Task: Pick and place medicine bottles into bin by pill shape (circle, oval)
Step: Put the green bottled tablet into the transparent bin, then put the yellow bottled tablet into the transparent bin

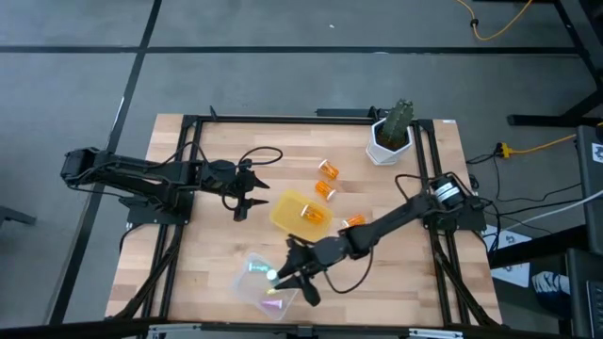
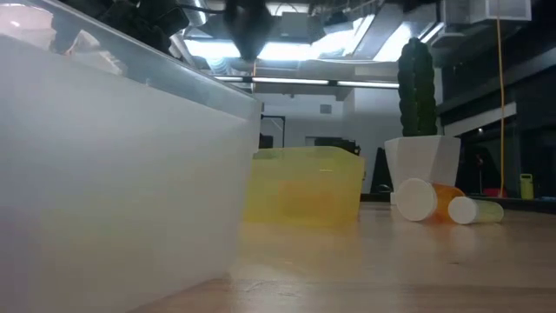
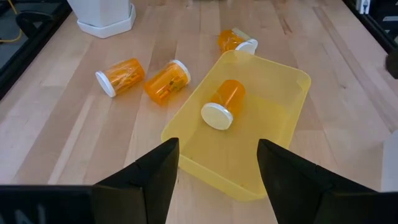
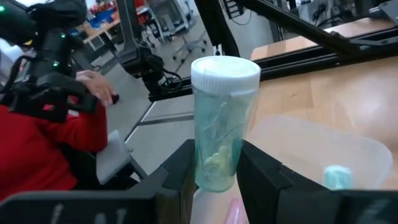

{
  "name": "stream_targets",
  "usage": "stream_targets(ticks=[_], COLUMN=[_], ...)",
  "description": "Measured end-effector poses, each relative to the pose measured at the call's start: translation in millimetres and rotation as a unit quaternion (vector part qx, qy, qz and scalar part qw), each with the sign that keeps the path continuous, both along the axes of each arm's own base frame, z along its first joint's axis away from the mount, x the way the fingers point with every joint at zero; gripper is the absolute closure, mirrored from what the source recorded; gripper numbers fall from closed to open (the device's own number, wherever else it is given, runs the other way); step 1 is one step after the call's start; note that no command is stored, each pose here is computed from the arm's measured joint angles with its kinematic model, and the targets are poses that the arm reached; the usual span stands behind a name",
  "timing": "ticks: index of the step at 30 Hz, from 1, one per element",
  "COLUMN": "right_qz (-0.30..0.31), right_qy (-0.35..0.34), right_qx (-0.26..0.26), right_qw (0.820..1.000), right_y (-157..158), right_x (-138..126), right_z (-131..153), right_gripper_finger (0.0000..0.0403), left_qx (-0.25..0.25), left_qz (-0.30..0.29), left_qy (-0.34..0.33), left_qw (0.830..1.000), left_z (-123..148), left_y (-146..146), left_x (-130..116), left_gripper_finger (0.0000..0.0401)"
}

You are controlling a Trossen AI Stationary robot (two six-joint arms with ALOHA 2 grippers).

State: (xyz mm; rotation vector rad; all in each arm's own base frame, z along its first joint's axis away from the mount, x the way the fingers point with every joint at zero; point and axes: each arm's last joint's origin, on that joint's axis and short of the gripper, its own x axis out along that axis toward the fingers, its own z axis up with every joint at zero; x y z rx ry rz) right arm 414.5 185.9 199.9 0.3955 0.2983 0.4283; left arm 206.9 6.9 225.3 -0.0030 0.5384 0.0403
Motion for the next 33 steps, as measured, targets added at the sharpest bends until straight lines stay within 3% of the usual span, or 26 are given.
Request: stream_targets(ticks=[10,33], right_qz=[-0.002,-0.009], right_qy=[0.013,-0.022], right_qx=[-0.023,-0.038], right_qw=[1.0,0.999], right_y=[2,2], right_x=[7,9], right_z=[11,16], right_gripper_finger=[0.0272,0.0271], left_qx=[0.0,0.0], left_qz=[0.0,0.0], left_qy=[0.0,0.0], left_qw=[1.0,1.0], left_z=[0,0], left_y=[0,0], left_x=[0,0], left_gripper_finger=[0.0189,0.0189])
